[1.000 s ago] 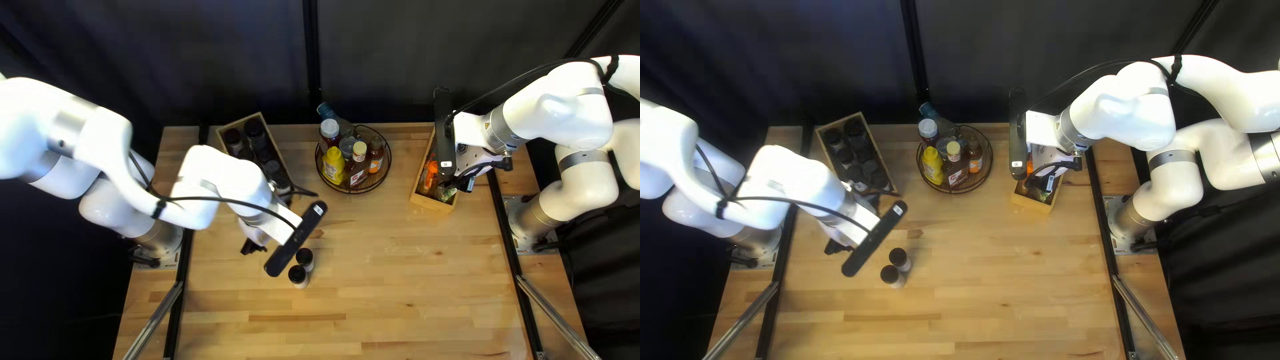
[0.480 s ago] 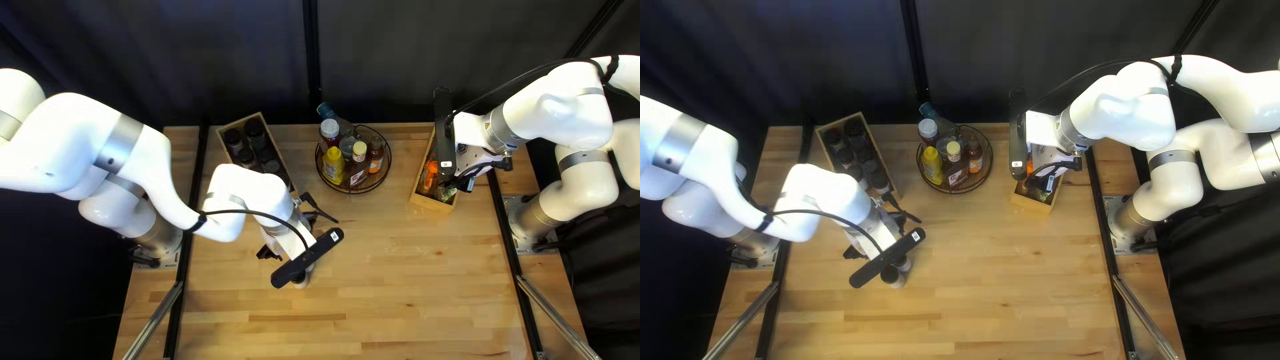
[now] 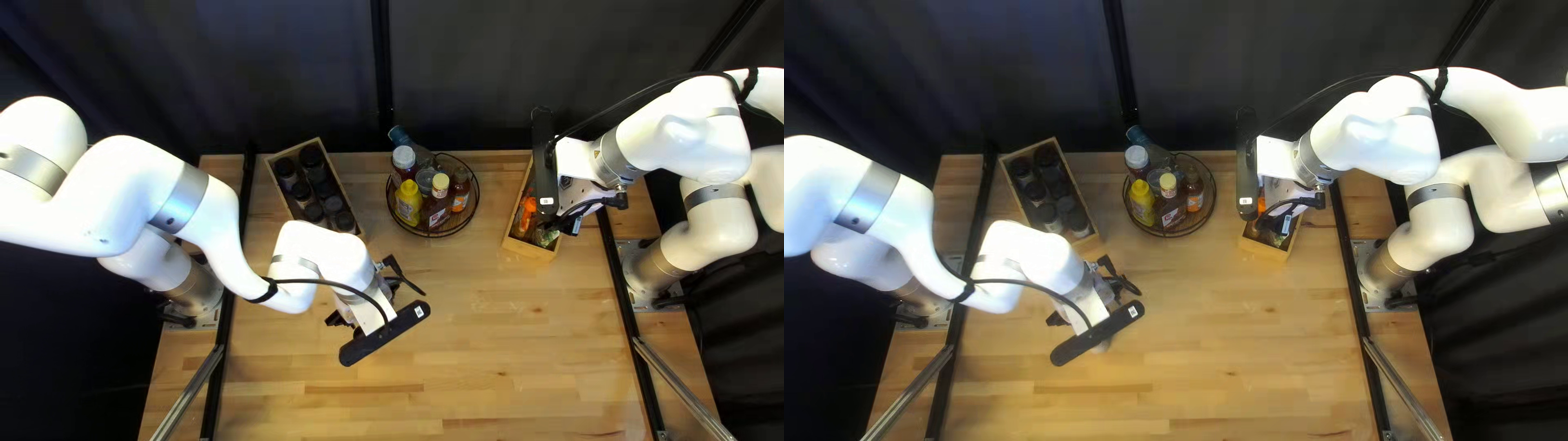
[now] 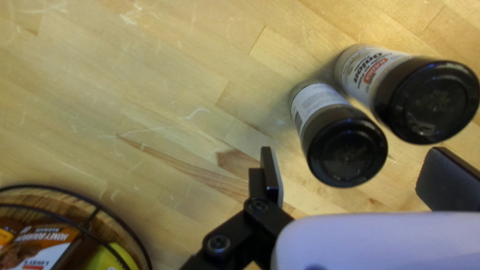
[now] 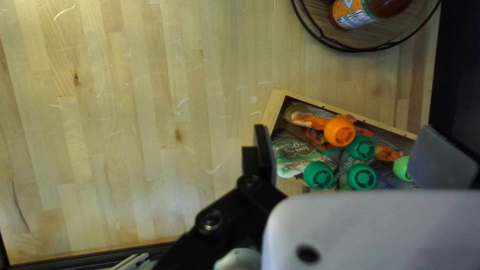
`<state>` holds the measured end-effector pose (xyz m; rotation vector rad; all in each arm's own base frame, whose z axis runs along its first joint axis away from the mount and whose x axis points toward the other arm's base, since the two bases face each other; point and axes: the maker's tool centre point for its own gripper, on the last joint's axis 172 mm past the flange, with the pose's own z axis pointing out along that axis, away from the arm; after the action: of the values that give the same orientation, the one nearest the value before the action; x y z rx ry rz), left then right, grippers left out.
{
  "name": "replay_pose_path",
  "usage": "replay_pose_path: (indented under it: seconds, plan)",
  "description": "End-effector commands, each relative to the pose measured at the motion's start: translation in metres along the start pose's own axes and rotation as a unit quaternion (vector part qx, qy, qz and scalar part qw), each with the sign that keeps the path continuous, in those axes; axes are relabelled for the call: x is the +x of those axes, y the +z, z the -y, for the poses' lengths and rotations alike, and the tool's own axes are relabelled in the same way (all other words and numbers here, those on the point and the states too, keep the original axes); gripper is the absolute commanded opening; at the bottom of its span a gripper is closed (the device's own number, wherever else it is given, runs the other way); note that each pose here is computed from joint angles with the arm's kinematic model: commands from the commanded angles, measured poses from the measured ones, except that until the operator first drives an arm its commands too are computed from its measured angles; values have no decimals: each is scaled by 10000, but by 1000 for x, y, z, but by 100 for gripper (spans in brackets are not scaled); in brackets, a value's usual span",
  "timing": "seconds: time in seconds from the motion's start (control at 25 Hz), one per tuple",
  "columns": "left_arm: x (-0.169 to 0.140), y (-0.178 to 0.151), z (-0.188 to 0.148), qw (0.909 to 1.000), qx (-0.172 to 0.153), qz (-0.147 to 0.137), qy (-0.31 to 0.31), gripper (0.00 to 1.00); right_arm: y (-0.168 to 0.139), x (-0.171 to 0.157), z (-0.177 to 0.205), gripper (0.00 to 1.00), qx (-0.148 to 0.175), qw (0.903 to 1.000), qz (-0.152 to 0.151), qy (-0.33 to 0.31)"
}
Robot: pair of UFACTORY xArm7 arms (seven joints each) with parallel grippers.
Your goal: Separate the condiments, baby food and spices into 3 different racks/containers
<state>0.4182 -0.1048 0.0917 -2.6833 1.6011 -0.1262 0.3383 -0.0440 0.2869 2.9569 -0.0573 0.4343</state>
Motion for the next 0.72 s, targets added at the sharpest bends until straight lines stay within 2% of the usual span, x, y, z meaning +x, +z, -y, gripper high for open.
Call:
replay_pose_path:
  seconds: [0.04,0.08,0.16,0.32,0.44,0.72]
  plan:
    - [3,2,-1,10000,14,43,68,50,0,0,0,100,0,10000,0,0]
    - [2,2,-1,10000,17,55,79,20,0,0,0,100,0,10000,0,0]
    - [0,1,0,9999,23,72,84,9,0,0,0,100,0,10000,0,0]
    - [-3,-6,3,9999,21,119,95,6,0,0,0,100,0,10000,0,0]
    - [-7,-23,0,9998,4,188,107,2,0,0,0,100,0,10000,0,0]
    - [-55,-90,-29,9990,44,411,-150,0,0,0,0,100,0,10000,0,0]
